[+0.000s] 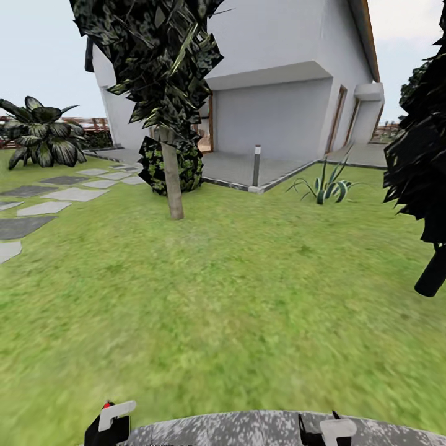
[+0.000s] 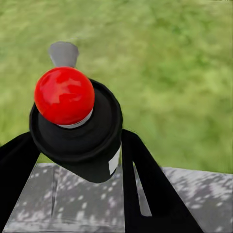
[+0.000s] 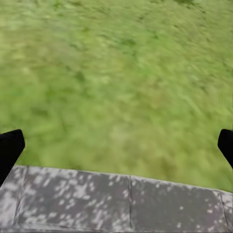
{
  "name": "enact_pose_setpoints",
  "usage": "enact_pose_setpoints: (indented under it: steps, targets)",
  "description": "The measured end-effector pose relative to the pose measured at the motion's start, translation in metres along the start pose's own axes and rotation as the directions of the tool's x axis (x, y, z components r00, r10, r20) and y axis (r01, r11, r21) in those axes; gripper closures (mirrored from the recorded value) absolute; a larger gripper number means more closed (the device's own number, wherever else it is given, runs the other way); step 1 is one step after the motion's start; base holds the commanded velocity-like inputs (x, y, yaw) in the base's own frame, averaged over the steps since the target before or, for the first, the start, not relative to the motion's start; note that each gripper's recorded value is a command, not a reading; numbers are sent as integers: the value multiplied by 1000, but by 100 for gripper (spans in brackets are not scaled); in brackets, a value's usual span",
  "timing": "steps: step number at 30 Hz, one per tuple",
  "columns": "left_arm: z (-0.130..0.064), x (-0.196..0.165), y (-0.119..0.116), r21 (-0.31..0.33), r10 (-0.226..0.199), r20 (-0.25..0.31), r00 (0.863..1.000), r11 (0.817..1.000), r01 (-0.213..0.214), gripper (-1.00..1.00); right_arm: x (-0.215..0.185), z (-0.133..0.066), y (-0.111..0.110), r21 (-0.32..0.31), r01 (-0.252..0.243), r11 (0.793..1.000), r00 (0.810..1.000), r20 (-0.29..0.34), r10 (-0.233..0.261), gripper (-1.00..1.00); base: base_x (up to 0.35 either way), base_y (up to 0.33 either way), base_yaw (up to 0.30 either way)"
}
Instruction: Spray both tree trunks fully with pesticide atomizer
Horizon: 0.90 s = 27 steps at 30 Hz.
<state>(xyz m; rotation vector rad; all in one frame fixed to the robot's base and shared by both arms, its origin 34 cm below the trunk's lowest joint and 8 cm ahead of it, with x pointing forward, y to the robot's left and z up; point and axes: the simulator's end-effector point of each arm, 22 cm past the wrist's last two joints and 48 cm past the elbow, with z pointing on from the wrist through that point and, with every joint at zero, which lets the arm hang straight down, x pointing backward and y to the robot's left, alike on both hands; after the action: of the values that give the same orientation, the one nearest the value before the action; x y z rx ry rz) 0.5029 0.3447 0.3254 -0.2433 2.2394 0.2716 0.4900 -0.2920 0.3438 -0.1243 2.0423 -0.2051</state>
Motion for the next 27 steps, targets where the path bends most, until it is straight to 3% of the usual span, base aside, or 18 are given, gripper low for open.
enact_pose_setpoints:
  steps: [9, 16, 27]
  targets:
    - [0, -2, -2, 2, -7, 2, 1000, 1000, 7, 100, 0, 0, -1, 1, 0, 1000, 1000, 0, 0, -100, 0, 0, 279]
    - [-1, 2, 0, -9, -35, -9, 999, 999, 35, 100, 0, 0, -1, 2, -1, 1000, 1000, 0, 1, -100, 0, 0, 279]
    - [-1, 5, -2, -6, -37, -15, 999, 999, 37, 100, 0, 0, -1, 2, -1, 1000, 1000, 0, 1, -100, 0, 0, 279]
